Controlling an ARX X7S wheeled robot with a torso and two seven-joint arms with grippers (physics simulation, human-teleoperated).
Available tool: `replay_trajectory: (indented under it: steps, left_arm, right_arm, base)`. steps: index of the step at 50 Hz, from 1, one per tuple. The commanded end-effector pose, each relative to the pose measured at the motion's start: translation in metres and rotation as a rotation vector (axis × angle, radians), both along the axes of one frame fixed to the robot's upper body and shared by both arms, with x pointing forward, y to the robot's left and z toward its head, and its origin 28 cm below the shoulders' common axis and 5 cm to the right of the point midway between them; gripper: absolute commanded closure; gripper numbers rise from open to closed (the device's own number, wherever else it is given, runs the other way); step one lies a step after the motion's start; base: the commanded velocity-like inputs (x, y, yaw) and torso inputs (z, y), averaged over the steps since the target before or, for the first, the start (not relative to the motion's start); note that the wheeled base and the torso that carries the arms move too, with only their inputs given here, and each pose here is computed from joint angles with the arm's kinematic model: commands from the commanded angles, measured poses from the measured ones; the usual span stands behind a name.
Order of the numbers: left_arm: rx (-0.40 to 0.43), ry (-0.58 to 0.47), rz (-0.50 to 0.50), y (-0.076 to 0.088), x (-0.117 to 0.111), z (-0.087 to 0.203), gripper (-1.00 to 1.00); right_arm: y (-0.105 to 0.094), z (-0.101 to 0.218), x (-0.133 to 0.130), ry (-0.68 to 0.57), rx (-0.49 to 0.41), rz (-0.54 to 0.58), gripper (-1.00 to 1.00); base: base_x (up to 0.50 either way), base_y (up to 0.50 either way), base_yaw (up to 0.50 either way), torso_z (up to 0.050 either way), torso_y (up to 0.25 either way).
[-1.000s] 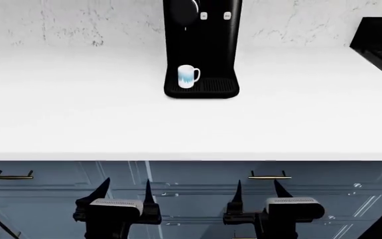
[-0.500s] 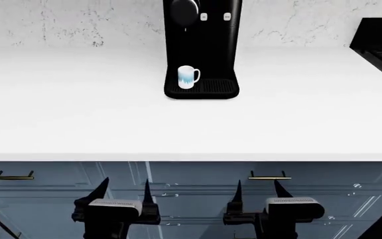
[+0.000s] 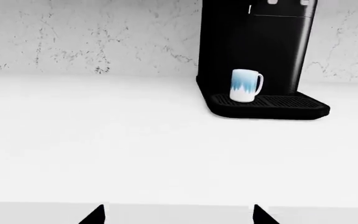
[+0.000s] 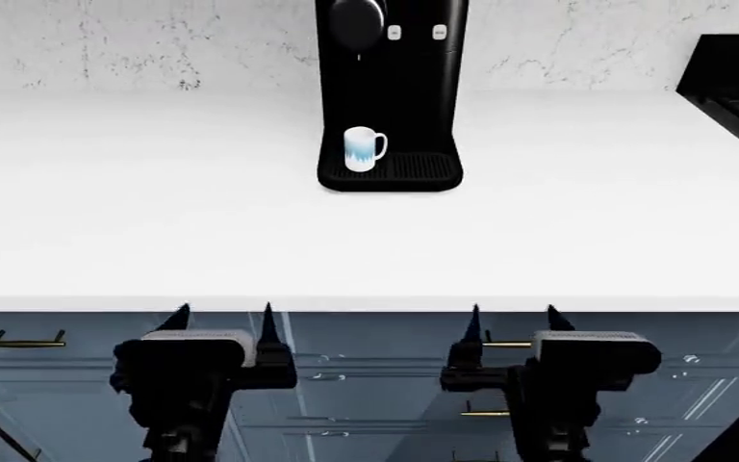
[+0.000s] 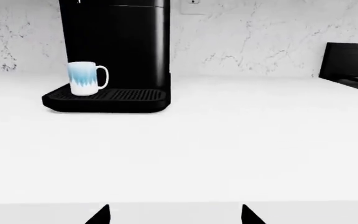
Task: Press the button on the coffee machine to serve coffee.
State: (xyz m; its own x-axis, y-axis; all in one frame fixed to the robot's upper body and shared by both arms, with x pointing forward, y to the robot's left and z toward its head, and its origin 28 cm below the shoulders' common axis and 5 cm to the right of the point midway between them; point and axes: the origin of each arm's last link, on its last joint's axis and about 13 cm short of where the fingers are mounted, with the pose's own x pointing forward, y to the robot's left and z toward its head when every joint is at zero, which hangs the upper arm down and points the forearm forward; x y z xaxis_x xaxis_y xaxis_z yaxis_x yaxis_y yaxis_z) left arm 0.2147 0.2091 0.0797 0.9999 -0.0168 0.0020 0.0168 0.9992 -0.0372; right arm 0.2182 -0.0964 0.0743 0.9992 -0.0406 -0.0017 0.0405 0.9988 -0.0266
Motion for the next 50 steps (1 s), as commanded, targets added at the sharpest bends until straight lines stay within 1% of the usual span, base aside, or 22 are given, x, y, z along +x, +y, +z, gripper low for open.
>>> replay_trajectory:
  steps: [1, 2, 4, 6, 7, 8, 11, 12, 13, 14, 15, 19, 25, 26, 27, 29, 30, 32, 35, 42, 43, 50]
  left_arm:
    - [0.035, -0.026, -0.043, 0.004, 0.001, 0.073, -1.00]
    - [0.042, -0.028, -0.042, 0.006, 0.003, 0.076, -1.00]
    - [0.085, 0.005, -0.060, 0.009, 0.009, 0.084, -1.00]
    - [0.093, 0.000, -0.059, 0.012, 0.016, 0.091, -1.00]
    - [0.104, -0.029, -0.085, 0.016, 0.019, 0.096, -1.00]
    - [0.107, -0.021, -0.075, 0.020, 0.023, 0.098, -1.00]
    - [0.099, -0.014, -0.064, 0.023, 0.031, 0.099, -1.00]
    - [0.062, 0.004, -0.094, 0.025, 0.032, 0.102, -1.00]
    - [0.120, -0.022, -0.095, 0.025, 0.034, 0.104, -1.00]
    - [0.122, -0.028, -0.088, 0.025, 0.036, 0.105, -1.00]
    - [0.082, -0.021, -0.084, 0.026, 0.039, 0.107, -1.00]
    - [0.079, -0.008, -0.105, 0.026, 0.039, 0.107, -1.00]
    - [0.117, -0.011, -0.068, 0.031, 0.040, 0.102, -1.00]
    - [0.159, -0.027, -0.066, 0.028, 0.041, 0.100, -1.00]
    - [0.136, -0.015, -0.069, 0.031, 0.041, 0.098, -1.00]
    - [0.154, -0.025, -0.050, 0.031, 0.042, 0.096, -1.00]
    - [0.128, -0.014, -0.048, 0.031, 0.042, 0.096, -1.00]
    - [0.114, -0.012, -0.015, 0.037, 0.041, 0.097, -1.00]
    - [0.127, -0.004, -0.003, 0.036, 0.041, 0.092, -1.00]
    - [0.127, 0.014, -0.006, 0.035, 0.041, 0.087, -1.00]
    - [0.125, 0.018, -0.005, 0.036, 0.040, 0.086, -1.00]
    - [0.111, 0.018, -0.004, 0.036, 0.039, 0.086, -1.00]
  right_arm:
    - [-0.010, 0.083, -0.004, -0.052, -0.072, -0.007, -1.00]
    - [-0.012, 0.087, -0.003, -0.049, -0.095, -0.012, -1.00]
    - [-0.019, 0.100, 0.000, -0.070, -0.079, -0.016, -1.00]
    - [-0.028, 0.112, 0.001, -0.087, -0.076, -0.025, -1.00]
    - [-0.034, 0.124, 0.000, -0.190, -0.073, -0.030, -1.00]
    - [-0.040, 0.125, -0.001, -0.152, -0.078, -0.057, -1.00]
    - [-0.047, 0.125, 0.000, -0.124, -0.089, -0.061, -1.00]
    - [-0.049, 0.124, 0.001, -0.122, -0.083, -0.060, -1.00]
    - [-0.050, 0.122, 0.003, -0.108, -0.069, -0.066, -1.00]
    - [-0.050, 0.121, 0.004, -0.109, -0.069, -0.056, -1.00]
    - [-0.051, 0.119, 0.006, -0.098, -0.079, -0.059, -1.00]
    - [-0.053, 0.120, 0.008, -0.112, -0.067, -0.052, -1.00]
    - [-0.056, 0.111, 0.006, -0.081, -0.051, -0.071, -1.00]
    - [-0.056, 0.109, 0.005, -0.074, -0.057, -0.078, -1.00]
    - [-0.056, 0.109, 0.001, -0.110, -0.061, -0.086, -1.00]
    - [-0.057, 0.105, -0.002, -0.086, -0.068, -0.090, -1.00]
    - [-0.057, 0.105, -0.002, -0.086, -0.068, -0.090, -1.00]
    - [-0.059, 0.104, -0.005, -0.082, -0.077, -0.089, -1.00]
    - [-0.059, 0.107, -0.004, -0.088, -0.075, -0.082, -1.00]
    - [-0.058, 0.105, 0.000, -0.089, -0.059, -0.068, -1.00]
    - [-0.057, 0.105, 0.001, -0.102, -0.023, -0.051, -1.00]
    - [-0.057, 0.104, -0.001, -0.089, -0.032, -0.050, -1.00]
  base:
    - [0.00, 0.00, 0.00, 0.000, 0.000]
    - [0.00, 0.00, 0.00, 0.000, 0.000]
    - [0.00, 0.00, 0.00, 0.000, 0.000]
    - [0.00, 0.00, 0.00, 0.000, 0.000]
    - [0.00, 0.00, 0.00, 0.000, 0.000]
    - [0.00, 0.00, 0.00, 0.000, 0.000]
    - [0.00, 0.00, 0.00, 0.000, 0.000]
    - [0.00, 0.00, 0.00, 0.000, 0.000]
    - [0.00, 0.00, 0.00, 0.000, 0.000]
    - [0.00, 0.00, 0.00, 0.000, 0.000]
    - [0.00, 0.00, 0.00, 0.000, 0.000]
    - [0.00, 0.00, 0.00, 0.000, 0.000]
    - [0.00, 0.00, 0.00, 0.000, 0.000]
    - [0.03, 0.00, 0.00, 0.000, 0.000]
    - [0.11, 0.00, 0.00, 0.000, 0.000]
    - [0.27, 0.00, 0.00, 0.000, 0.000]
    - [0.29, 0.00, 0.00, 0.000, 0.000]
    - [0.35, 0.00, 0.00, 0.000, 0.000]
    - [0.40, 0.00, 0.00, 0.000, 0.000]
    - [0.41, 0.00, 0.00, 0.000, 0.000]
    - [0.43, 0.00, 0.00, 0.000, 0.000]
    - [0.46, 0.01, 0.00, 0.000, 0.000]
